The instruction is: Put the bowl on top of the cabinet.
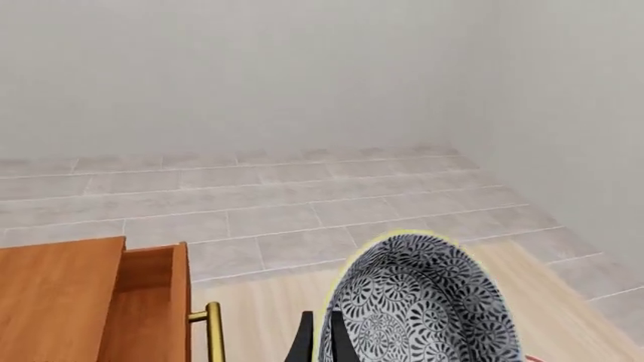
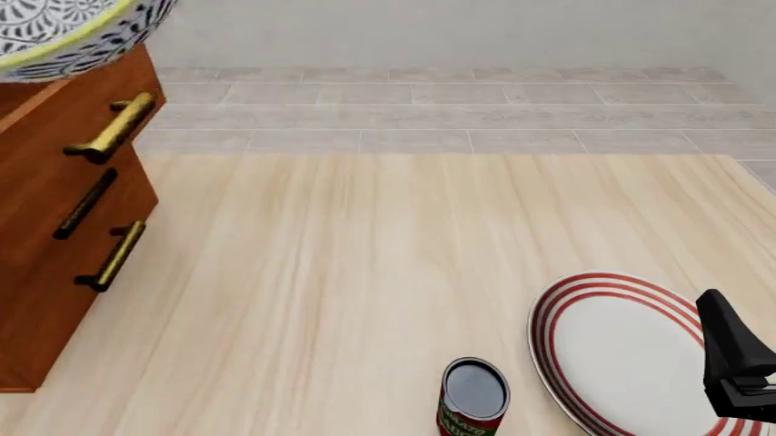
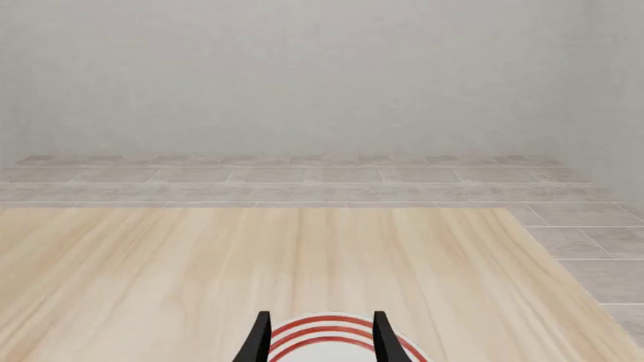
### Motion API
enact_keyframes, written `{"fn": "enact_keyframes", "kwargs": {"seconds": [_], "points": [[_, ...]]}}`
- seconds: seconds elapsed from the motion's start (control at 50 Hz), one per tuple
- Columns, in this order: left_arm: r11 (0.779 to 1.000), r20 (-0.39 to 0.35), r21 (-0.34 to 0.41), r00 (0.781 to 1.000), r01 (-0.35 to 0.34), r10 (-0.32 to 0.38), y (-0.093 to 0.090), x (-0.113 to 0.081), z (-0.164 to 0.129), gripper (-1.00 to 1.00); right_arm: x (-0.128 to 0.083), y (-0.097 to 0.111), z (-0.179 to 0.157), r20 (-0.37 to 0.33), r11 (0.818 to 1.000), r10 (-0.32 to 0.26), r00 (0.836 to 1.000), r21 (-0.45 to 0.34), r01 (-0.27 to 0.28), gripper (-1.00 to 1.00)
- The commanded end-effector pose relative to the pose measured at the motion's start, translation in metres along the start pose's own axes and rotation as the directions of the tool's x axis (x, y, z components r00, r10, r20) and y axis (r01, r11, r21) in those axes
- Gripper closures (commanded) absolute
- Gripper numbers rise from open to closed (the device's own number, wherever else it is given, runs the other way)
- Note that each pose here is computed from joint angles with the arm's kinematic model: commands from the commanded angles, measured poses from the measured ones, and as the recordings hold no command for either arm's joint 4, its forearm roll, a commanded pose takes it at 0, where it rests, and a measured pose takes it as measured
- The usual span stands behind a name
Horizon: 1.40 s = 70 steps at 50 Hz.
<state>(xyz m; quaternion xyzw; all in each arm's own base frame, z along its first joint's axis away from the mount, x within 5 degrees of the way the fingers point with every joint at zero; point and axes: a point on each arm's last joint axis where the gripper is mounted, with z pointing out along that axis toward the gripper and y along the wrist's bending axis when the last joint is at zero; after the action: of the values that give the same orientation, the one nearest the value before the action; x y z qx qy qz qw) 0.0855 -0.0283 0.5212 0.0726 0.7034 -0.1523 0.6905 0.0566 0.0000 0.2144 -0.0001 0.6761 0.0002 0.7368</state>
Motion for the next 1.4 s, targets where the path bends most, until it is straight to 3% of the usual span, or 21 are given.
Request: {"fn": "enact_keyframes", "kwargs": {"seconds": [0.02,0.3,0.46,0.54,0.68,0.78,0.96,1.1,1.12,1.26,1.4], "points": [[0.999,0.098,-0.032,0.995,0.030,-0.027,-0.001,-0.026,-0.039,1.00,0.000,0.000,0.000,0.000,1.000,0.000,1.000,0.000,0.000,-1.00],[0.992,0.156,-0.080,0.984,0.096,-0.083,0.001,-0.016,-0.067,1.00,0.000,0.000,0.000,0.000,1.000,0.000,1.000,0.000,0.000,-1.00],[0.981,0.155,-0.112,0.978,0.155,-0.137,0.004,-0.007,-0.058,1.00,0.000,0.000,0.000,0.000,1.000,0.000,1.000,0.000,0.000,-1.00],[0.962,0.143,-0.139,0.966,0.237,-0.217,0.009,0.001,-0.041,1.00,0.000,0.000,0.000,0.000,1.000,0.000,1.000,0.000,0.000,-1.00],[0.934,0.192,-0.192,0.945,0.301,-0.265,0.016,0.006,-0.031,1.00,0.000,0.000,0.000,0.000,1.000,0.000,1.000,0.000,0.000,-1.00],[0.894,0.233,-0.255,0.921,0.368,-0.313,0.026,0.015,-0.021,1.00,0.000,0.000,0.001,0.000,1.000,0.000,1.000,-0.003,0.000,-1.00],[0.866,0.299,-0.320,0.909,0.383,-0.291,0.036,0.012,-0.016,1.00,0.000,0.000,0.002,-0.001,1.000,0.001,1.000,-0.002,-0.001,-1.00],[0.822,0.356,-0.379,0.887,0.426,-0.296,0.050,0.013,-0.009,1.00,-0.002,0.000,0.000,0.000,1.000,0.000,1.000,-0.003,0.000,-1.00],[0.828,0.353,-0.384,0.893,0.409,-0.278,0.050,0.012,-0.009,1.00,-0.003,0.000,-0.001,0.000,1.000,0.000,1.000,-0.003,0.000,-1.00],[0.802,0.385,-0.430,0.887,0.415,-0.253,0.060,0.010,-0.004,1.00,-0.011,0.000,-0.002,0.000,1.000,-0.001,1.000,-0.003,0.001,-1.00],[0.759,0.423,-0.461,0.866,0.459,-0.266,0.073,0.015,0.000,1.00,-0.017,0.000,-0.003,0.001,1.000,-0.001,1.000,-0.004,0.001,-1.00]]}}
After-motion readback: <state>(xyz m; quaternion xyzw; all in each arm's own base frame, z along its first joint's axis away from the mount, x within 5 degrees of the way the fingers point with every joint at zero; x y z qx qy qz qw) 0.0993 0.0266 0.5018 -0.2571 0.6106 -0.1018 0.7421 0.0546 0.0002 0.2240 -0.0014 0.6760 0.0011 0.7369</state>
